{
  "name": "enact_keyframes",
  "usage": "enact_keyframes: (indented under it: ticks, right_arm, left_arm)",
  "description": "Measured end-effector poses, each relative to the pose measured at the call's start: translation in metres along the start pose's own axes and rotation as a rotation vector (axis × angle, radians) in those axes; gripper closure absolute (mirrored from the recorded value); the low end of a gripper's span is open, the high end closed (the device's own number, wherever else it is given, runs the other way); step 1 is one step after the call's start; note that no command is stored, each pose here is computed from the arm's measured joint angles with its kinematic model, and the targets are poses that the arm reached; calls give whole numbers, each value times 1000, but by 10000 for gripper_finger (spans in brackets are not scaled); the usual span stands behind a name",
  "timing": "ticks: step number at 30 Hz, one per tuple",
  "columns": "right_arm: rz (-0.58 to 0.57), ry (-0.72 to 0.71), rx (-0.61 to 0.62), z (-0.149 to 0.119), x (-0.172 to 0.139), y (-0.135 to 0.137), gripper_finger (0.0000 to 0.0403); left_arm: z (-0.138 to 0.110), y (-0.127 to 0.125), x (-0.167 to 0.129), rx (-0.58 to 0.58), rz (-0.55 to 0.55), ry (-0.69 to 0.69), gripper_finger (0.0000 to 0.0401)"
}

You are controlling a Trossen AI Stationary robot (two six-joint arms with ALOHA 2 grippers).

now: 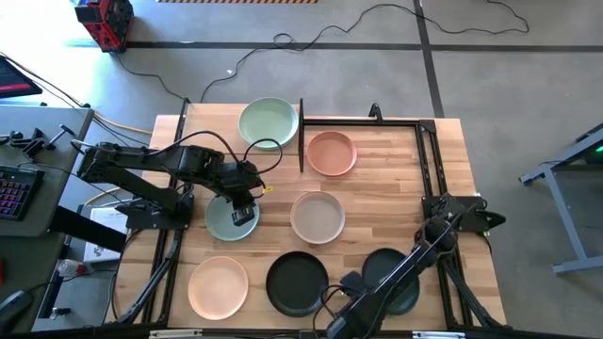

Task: Place and stack plates onto a shelf
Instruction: Stack the dark blue plate on top of the green plate on the shelf

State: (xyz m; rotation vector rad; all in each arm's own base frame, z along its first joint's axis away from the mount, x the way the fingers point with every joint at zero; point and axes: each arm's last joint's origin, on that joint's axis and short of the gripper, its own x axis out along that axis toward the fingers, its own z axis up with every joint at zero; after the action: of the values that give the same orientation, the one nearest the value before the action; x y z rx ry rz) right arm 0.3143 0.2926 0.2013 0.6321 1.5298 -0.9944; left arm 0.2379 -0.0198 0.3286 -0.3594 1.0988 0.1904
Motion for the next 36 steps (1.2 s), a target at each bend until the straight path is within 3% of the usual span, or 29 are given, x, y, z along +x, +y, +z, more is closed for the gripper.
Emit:
enact_keyframes:
  ticks: [7,14,23,36]
  right_arm:
    - [87,-78,3,13,-26,-12,402]
    - [169,-192,-66,34,-53,-27,403]
    - [229,-385,-230,86,-94,-55,403]
    - [204,-619,-443,154,-148,-122,403]
  left_arm:
    - [0,0,0,-1,10,-4,332]
    - [1,3,0,-73,31,-8,332]
    - [7,17,0,-238,54,-25,332]
    - [12,31,-1,-262,84,-38,331]
